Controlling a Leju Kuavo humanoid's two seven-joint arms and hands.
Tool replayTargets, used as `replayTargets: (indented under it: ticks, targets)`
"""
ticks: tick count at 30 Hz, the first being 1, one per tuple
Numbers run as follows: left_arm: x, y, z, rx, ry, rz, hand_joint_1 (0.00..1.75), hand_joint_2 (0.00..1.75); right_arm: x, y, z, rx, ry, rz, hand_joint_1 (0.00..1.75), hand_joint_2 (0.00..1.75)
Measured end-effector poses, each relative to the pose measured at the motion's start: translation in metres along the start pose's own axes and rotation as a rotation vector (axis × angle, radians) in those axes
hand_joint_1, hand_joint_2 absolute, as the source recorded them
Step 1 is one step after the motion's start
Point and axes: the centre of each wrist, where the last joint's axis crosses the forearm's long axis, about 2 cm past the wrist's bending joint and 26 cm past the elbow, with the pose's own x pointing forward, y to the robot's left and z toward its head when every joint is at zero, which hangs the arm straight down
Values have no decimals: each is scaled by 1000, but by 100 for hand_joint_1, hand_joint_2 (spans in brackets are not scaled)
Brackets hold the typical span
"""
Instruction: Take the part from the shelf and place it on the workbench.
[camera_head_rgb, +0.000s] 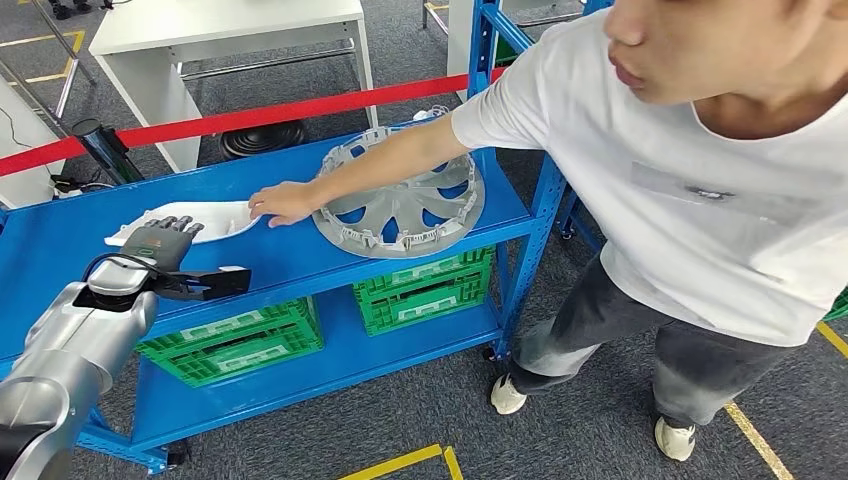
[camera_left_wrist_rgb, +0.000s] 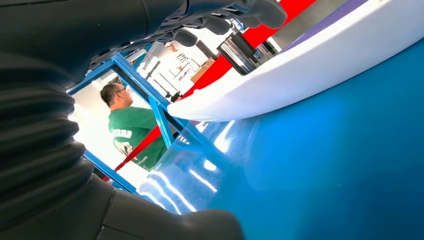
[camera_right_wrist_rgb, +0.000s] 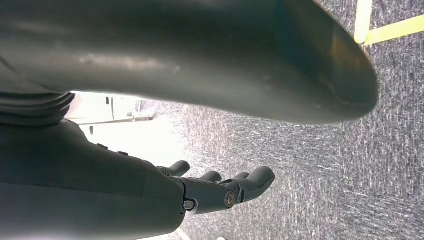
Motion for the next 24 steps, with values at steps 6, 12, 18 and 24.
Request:
replayTargets:
  ticks: [6,12,18,24]
  targets:
    - [8,-5,1,5,-1,4,86,175,0,0,0,0,1,-3,0,0]
    - [10,-8,2,-13,-18,15,175,175,-1,0,0,0,1,-2,0,0]
    - [10,-8,1,-36,-35,30,175,175,-1,0,0,0,1,-2,0,0]
    - [11,-2,0,-26,-37,44,175,175,-1,0,0,0,2,-2,0,0]
